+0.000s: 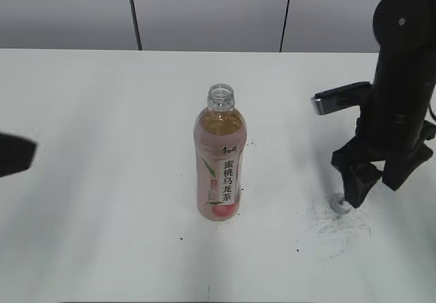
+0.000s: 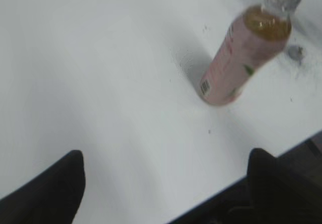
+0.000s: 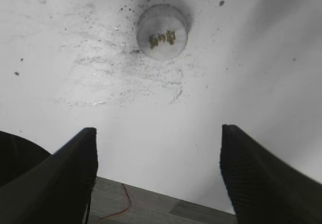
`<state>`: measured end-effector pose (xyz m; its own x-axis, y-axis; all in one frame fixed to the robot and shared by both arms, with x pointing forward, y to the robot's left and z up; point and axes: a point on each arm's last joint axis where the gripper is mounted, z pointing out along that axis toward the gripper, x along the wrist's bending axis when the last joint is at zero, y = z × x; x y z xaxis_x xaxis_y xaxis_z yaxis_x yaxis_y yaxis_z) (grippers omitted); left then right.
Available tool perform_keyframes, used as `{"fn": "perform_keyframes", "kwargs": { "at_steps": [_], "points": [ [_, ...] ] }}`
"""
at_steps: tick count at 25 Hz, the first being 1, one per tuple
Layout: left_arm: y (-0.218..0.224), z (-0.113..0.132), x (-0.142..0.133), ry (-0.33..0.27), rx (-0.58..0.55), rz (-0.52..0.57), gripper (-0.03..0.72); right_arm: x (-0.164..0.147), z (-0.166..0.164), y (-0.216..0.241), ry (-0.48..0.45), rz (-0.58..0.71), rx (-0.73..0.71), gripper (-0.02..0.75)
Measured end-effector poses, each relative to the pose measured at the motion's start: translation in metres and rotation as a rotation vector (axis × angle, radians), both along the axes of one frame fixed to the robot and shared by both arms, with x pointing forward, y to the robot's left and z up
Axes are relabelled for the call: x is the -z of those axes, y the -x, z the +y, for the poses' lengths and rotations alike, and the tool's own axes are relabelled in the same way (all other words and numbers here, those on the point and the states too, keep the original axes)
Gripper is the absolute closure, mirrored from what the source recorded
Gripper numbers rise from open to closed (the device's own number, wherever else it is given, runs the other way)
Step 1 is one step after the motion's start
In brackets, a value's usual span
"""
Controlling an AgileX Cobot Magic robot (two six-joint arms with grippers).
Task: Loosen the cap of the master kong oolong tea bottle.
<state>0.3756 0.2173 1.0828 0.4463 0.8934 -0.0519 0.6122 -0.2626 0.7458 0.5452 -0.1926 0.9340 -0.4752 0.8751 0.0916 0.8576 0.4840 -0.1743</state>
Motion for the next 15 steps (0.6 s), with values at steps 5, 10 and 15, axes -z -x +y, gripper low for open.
{"fn": "perform_keyframes", "kwargs": {
  "at_steps": [5, 10, 15],
  "points": [
    [0.059, 0.038, -0.011, -0.040, 0.011, 0.048, 0.104, -0.047, -0.003, 0.014, -0.047, -0.099, 0.007, 0.171],
    [0.105, 0.069, -0.012, -0.094, 0.070, 0.001, 0.104, -0.072, -0.016, 0.055, -0.065, -0.149, 0.021, 0.171],
    [0.130, 0.086, -0.004, -0.036, 0.074, -0.119, 0.106, -0.079, -0.036, 0.115, -0.076, -0.185, 0.024, 0.171]
  ]
}}
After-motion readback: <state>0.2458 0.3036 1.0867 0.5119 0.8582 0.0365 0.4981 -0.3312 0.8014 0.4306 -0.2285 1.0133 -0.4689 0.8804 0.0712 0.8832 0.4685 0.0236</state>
